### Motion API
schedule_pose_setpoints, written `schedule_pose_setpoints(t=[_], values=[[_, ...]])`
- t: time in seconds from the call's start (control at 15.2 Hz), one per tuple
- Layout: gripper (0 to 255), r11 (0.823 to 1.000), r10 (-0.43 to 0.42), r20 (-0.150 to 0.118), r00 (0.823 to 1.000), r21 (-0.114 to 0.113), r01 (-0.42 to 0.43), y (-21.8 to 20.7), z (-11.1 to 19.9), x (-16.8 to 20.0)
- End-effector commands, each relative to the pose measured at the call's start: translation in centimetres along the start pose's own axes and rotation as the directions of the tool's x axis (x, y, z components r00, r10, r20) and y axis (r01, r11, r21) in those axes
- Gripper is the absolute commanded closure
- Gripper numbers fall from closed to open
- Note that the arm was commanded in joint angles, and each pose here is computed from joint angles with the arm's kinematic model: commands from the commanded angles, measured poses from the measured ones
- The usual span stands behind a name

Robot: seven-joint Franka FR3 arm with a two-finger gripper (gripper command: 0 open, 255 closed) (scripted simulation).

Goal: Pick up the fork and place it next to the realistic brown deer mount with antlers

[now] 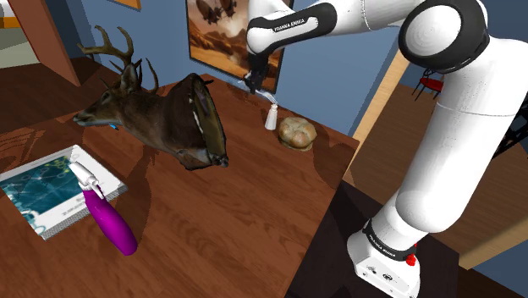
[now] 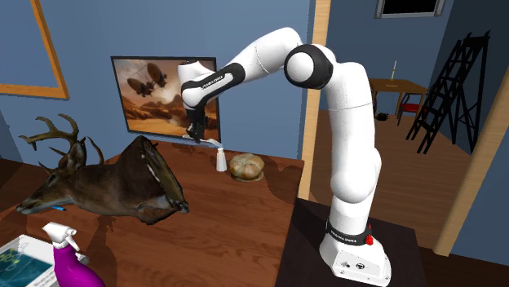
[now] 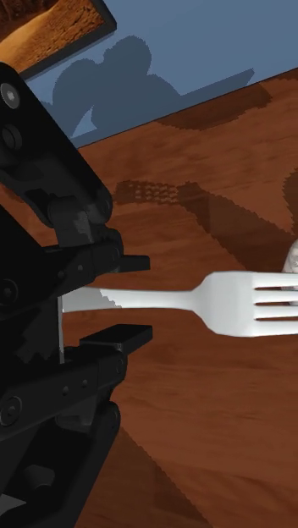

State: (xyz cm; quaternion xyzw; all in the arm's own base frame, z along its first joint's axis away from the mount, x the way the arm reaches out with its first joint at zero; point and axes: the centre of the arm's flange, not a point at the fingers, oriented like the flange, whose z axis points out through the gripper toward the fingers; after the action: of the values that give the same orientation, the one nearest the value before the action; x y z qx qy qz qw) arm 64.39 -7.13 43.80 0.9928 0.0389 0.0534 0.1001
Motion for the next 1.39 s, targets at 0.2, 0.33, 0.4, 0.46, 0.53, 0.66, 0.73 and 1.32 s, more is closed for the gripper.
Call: schedule_pose_setpoints(t=[0.2, 0.33, 0.4, 0.46, 0.53, 0.66, 0.73, 1.32], values=[[255, 1.000, 0.000, -0.001, 1.000, 0.000, 0.000, -0.5, 2.6, -0.3], [255, 1.000, 0.000, -0.001, 1.000, 0.000, 0.000, -0.7, 3.6, -0.4], [255, 1.000, 0.000, -0.001, 1.000, 0.000, 0.000, -0.8, 4.1, -0.5], [255, 1.000, 0.000, -0.001, 1.000, 0.000, 0.000, -0.9, 4.6, -0.5], [255, 1.000, 0.000, -0.001, 1.000, 0.000, 0.000, -1.0, 5.1, -0.6], [255, 1.000, 0.000, -0.001, 1.000, 0.000, 0.000, -1.2, 6.2, -0.7], [255, 1.000, 0.000, -0.001, 1.000, 0.000, 0.000, -1.3, 6.7, -0.7], [255, 1.000, 0.000, -0.001, 1.000, 0.000, 0.000, -2.3, 11.4, -1.2]])
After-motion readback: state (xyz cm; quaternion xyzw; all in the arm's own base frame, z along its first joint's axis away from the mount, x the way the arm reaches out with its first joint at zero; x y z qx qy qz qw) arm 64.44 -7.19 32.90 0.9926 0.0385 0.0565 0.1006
